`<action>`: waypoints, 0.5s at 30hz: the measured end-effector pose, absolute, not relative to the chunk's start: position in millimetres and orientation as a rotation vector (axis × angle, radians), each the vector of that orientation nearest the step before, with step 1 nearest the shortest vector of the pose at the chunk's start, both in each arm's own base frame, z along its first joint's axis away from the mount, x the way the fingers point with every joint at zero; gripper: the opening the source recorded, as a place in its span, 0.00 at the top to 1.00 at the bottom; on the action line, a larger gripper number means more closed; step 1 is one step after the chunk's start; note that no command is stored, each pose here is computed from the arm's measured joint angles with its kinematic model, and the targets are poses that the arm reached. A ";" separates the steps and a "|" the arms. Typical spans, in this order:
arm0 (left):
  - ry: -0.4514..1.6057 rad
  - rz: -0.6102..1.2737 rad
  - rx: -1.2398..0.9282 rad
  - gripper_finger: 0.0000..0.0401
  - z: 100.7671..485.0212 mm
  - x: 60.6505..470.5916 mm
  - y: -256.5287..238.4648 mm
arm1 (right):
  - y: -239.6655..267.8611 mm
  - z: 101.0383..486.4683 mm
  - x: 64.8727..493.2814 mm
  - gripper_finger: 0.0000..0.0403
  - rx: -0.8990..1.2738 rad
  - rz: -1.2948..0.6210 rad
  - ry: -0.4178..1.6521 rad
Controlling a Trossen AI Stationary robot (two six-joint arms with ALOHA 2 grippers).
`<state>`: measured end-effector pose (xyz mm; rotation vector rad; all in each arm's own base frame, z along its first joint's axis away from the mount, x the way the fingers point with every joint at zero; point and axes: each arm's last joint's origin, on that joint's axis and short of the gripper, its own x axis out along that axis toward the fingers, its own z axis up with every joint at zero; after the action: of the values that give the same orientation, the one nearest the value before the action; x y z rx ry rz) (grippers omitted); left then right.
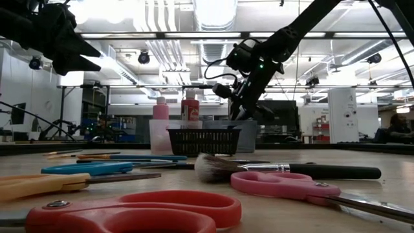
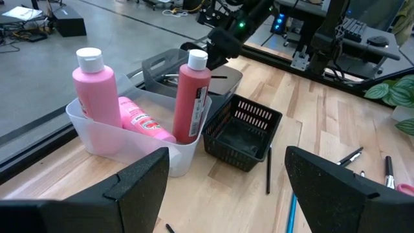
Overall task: Pick & Place Paint Supplies
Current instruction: Put the black paint brush into the gray bin
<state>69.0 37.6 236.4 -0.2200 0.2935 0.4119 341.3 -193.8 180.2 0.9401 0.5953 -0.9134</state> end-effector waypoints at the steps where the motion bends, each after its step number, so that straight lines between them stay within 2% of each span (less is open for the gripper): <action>1: 0.293 0.411 -0.220 0.23 236.5 69.0 37.5 | -193.8 180.4 341.4 0.96 0.945 -0.914 0.593; 5: 0.294 0.412 -0.220 0.23 236.4 69.0 37.5 | -193.6 180.4 341.6 0.93 0.968 -0.912 0.587; 11: 0.294 0.411 -0.220 0.23 236.4 69.0 37.5 | -193.3 181.7 341.9 0.78 0.961 -0.891 0.592; 15: 0.293 0.411 -0.220 0.23 236.5 69.0 37.5 | -193.3 181.7 341.8 0.73 0.950 -0.886 0.597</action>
<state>69.0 37.5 236.5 -0.2199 0.2932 0.4112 341.8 -193.3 181.7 0.9501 0.5969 -0.8861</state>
